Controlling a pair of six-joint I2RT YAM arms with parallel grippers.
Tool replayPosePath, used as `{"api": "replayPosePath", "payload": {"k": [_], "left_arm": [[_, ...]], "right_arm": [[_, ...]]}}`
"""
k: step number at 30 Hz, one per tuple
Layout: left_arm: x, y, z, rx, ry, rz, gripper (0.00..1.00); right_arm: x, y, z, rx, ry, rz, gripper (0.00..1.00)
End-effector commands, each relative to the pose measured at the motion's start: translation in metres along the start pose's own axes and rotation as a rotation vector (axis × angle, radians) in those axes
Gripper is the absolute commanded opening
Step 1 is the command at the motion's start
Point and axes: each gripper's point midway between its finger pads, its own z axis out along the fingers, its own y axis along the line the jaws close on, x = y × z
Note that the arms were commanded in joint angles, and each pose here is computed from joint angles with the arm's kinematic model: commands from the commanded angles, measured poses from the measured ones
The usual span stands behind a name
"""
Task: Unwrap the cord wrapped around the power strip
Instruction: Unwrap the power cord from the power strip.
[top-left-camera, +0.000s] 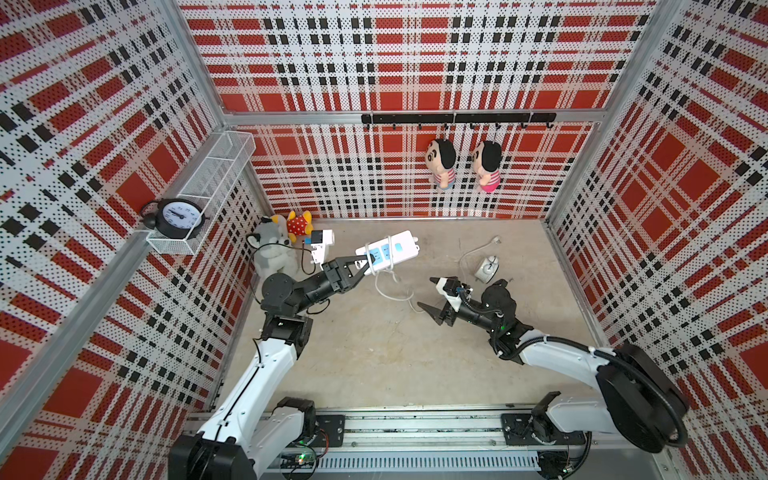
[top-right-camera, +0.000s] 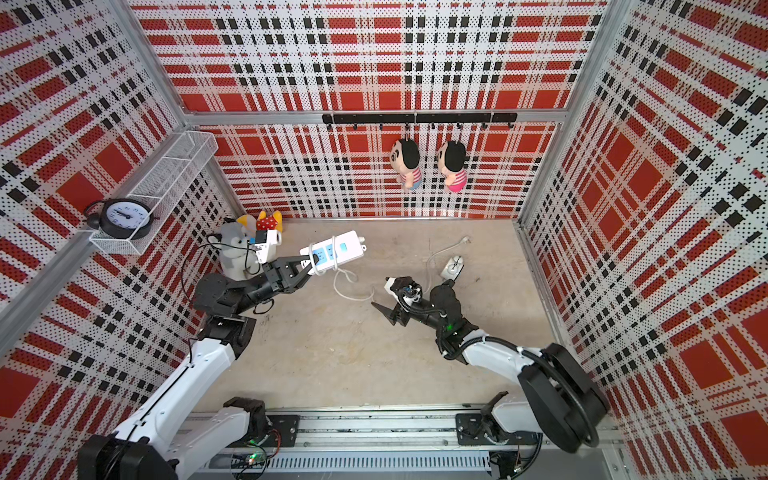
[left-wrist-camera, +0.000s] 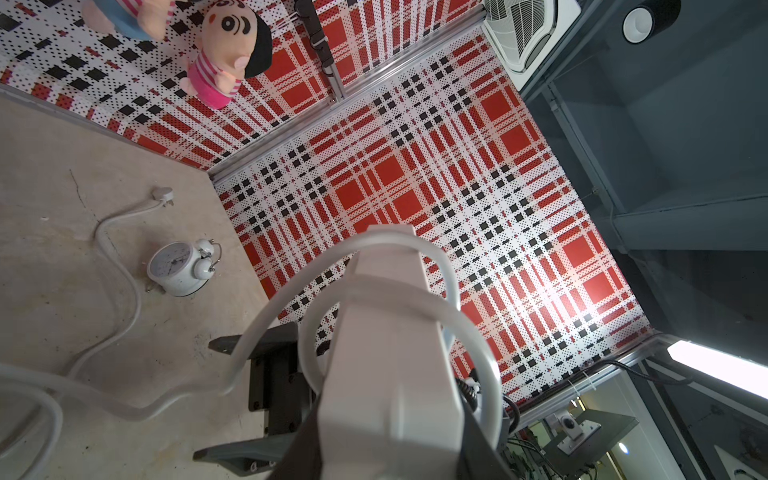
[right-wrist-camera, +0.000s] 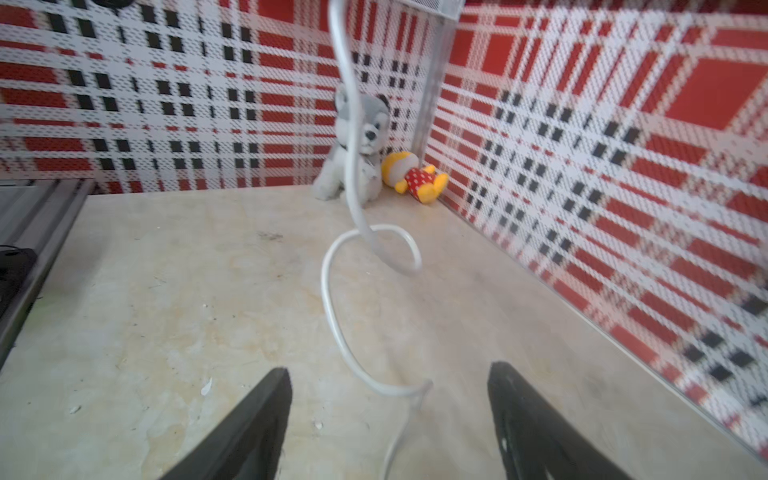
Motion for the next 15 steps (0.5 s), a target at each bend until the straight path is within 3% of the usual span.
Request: {"api": "replayPosePath", "payload": {"k": [1,6,11,15], "left_arm": [[0.002,-0.015,-0.001,0.041,-0.013,0.054,0.00],[0.004,-0.016,-0.001,0.046,-0.009,0.046,0.00],[0.006,-0.018,0.001,0.052,-0.003,0.045,0.00],[0.008,-0.022,0.000,0.059,-0.001,0.046,0.00]], "right_arm": [[-0.058,0.015,0.012,-0.076,-0.251,-0.186,0.77],[-0.059,0.015,0.034,-0.095,-0.300,-0.176,0.68],[-0.054,0.003,0.054,-0.056,-0.332,-0.155,0.48],[-0.051,-0.004,0.068,-0.041,-0.348,-0.143,0.39]]}}
